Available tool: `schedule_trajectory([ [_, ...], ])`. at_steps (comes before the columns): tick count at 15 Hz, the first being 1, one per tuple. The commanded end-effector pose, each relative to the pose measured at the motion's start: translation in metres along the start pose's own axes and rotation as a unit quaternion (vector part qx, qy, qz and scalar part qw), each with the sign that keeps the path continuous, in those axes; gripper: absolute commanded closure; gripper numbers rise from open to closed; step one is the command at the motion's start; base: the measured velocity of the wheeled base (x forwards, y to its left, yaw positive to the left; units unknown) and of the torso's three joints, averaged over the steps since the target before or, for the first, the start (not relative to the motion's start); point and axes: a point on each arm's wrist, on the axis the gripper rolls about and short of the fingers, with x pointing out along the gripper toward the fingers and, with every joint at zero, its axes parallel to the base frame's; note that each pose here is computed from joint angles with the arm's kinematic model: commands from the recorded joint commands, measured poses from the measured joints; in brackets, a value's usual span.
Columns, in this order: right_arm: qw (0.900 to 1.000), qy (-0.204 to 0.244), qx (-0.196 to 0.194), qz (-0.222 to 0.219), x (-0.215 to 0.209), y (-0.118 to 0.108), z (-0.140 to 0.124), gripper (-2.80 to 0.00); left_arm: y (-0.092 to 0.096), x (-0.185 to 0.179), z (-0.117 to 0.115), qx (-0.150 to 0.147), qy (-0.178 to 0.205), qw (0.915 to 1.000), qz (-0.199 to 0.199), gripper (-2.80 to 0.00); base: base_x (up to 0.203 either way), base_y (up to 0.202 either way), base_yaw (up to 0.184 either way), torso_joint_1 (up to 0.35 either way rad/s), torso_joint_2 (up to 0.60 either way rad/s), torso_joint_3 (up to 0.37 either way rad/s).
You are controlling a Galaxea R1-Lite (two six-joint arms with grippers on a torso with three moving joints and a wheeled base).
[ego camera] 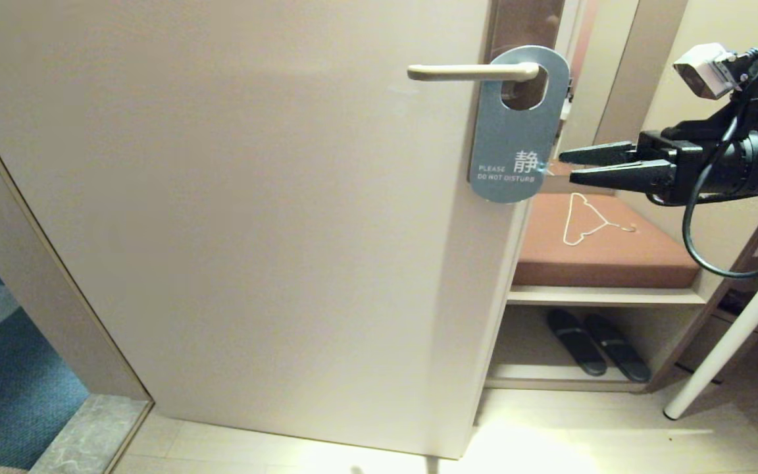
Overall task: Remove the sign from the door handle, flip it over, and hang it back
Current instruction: Take down the sign
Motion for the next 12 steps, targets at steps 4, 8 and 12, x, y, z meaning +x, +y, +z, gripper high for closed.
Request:
schedule_trajectory([
  [4,1.000,-0.004,-0.001,0.017,0.007,-0.011,0.000,-2.80,0.000,0.000,0.000,0.000,0.001,1.0000,0.000,0.00,0.000,0.000,0.000,0.000,0.00,0.000],
  [8,0.999,-0.009,0.005,0.043,0.009,-0.015,-0.004,-2.80,0.000,0.000,0.000,0.000,0.001,1.0000,0.000,0.00,0.000,0.000,0.000,0.000,0.00,0.000],
  [12,0.998,-0.015,0.006,0.064,0.012,-0.022,-0.004,-2.80,0.000,0.000,0.000,0.000,0.001,1.0000,0.000,0.00,0.000,0.000,0.000,0.000,0.00,0.000],
])
